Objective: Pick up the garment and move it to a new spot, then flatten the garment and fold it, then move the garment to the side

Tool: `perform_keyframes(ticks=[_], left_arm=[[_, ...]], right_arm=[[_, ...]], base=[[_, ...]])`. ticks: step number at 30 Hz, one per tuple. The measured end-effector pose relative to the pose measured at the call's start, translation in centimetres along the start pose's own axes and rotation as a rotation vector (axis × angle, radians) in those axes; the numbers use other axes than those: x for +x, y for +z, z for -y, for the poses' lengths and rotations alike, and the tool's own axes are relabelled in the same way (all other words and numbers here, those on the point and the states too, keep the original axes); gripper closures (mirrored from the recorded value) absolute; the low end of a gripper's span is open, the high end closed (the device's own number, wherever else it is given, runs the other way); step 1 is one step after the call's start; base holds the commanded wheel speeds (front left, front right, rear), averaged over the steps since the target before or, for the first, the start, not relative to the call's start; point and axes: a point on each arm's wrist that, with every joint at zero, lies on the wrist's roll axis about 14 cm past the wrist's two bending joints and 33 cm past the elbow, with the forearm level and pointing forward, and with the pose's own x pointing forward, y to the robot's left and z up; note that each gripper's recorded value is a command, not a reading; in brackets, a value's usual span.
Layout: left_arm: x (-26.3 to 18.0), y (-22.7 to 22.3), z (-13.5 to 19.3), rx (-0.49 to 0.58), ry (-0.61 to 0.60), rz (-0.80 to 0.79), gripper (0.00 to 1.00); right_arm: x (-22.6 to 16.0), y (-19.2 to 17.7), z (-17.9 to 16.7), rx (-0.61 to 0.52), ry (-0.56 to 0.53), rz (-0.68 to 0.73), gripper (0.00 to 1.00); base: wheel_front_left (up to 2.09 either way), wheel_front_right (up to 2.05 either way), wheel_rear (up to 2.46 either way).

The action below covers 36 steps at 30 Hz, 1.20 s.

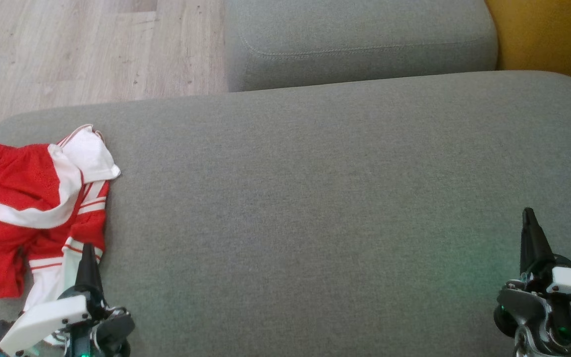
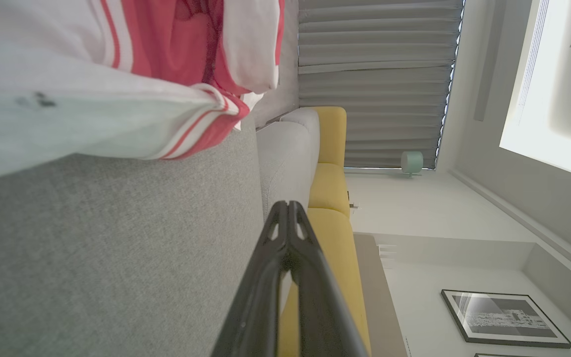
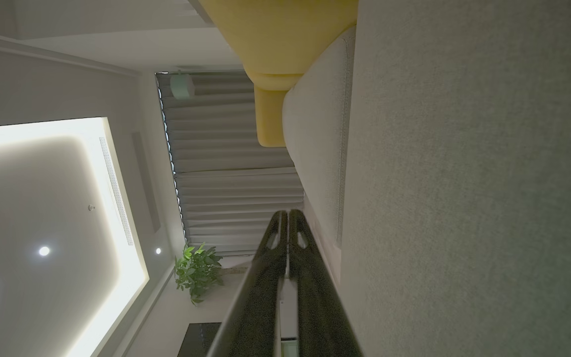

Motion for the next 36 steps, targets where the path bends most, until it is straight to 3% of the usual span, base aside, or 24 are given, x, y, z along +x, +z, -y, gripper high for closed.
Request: perform_keyframes(ticks=[27, 28, 36], left_arm=[[0.0, 0.0, 0.0, 0.000, 0.000, 0.000, 1.00], [0.0, 0.0, -0.1, -0.001, 0.004, 0.000, 0.00], [-3.0, -0.3, -6.3, -0.018, 0.189, 0.003, 0.00]], right_arm=[[0.0, 0.0, 0.0, 0.000, 0.000, 0.000, 1.00], [0.0, 0.0, 0.1, 0.001, -0.003, 0.000, 0.00], [-3.2, 0.0, 6.6, 0.015, -0.197, 0.009, 0.00]], base=[[0.00, 0.00, 0.00], [0.00, 0.00, 0.00], [0.00, 0.00, 0.00]])
